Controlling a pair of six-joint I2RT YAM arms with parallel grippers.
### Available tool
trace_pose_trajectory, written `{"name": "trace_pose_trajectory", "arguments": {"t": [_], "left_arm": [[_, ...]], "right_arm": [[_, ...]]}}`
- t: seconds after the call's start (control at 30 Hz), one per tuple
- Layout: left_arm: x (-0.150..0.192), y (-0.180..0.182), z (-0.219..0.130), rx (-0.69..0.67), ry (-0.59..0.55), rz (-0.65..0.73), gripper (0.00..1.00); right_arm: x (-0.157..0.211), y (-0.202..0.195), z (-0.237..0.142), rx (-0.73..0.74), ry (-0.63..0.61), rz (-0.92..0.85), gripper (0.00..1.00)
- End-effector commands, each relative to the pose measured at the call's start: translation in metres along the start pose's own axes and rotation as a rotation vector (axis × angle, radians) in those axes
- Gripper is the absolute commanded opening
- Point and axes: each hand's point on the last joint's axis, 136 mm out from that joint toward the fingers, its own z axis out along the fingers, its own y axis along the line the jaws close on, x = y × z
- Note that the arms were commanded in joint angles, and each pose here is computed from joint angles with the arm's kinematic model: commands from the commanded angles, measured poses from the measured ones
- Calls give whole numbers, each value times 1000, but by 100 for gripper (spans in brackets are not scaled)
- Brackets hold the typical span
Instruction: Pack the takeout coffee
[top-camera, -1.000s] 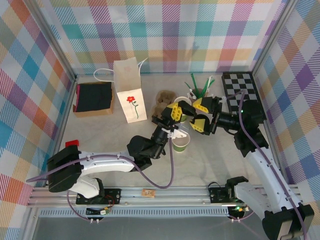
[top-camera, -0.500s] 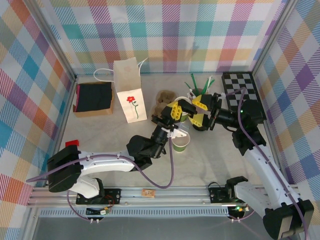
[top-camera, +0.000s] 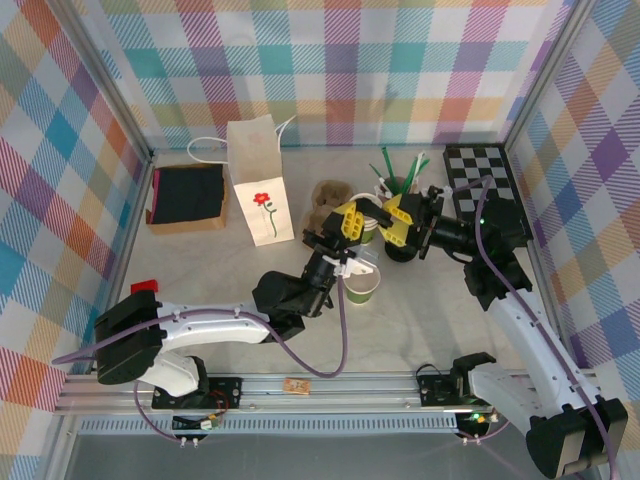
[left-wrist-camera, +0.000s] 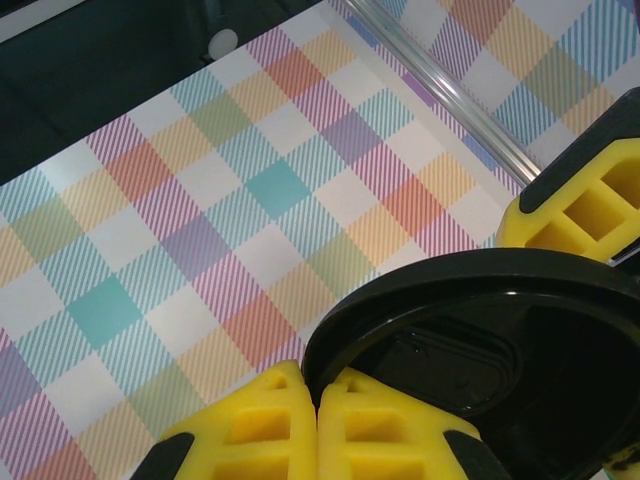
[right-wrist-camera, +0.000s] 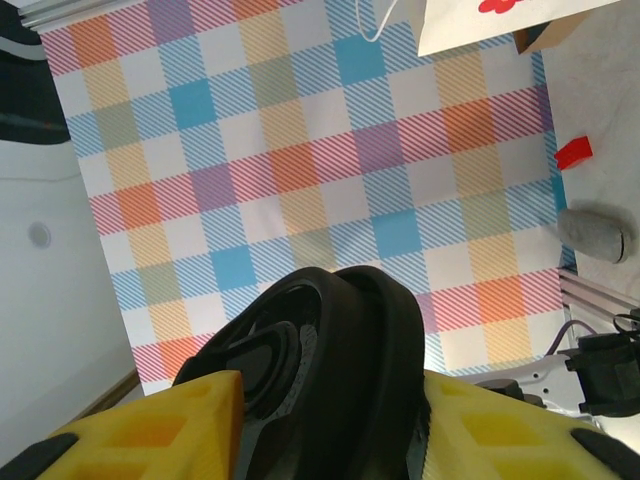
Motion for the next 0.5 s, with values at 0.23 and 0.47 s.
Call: {"name": "trace_pose_trajectory", "arguments": {"t": [0.23, 0.47], "left_arm": [[-2, -17, -13, 39, -6, -4, 4], [-2, -21, -18, 53, -6, 3, 7]], "right_arm": [[4, 30, -3, -80, -38, -91, 39], [3, 33, -3, -87, -42, -101, 33]]}}
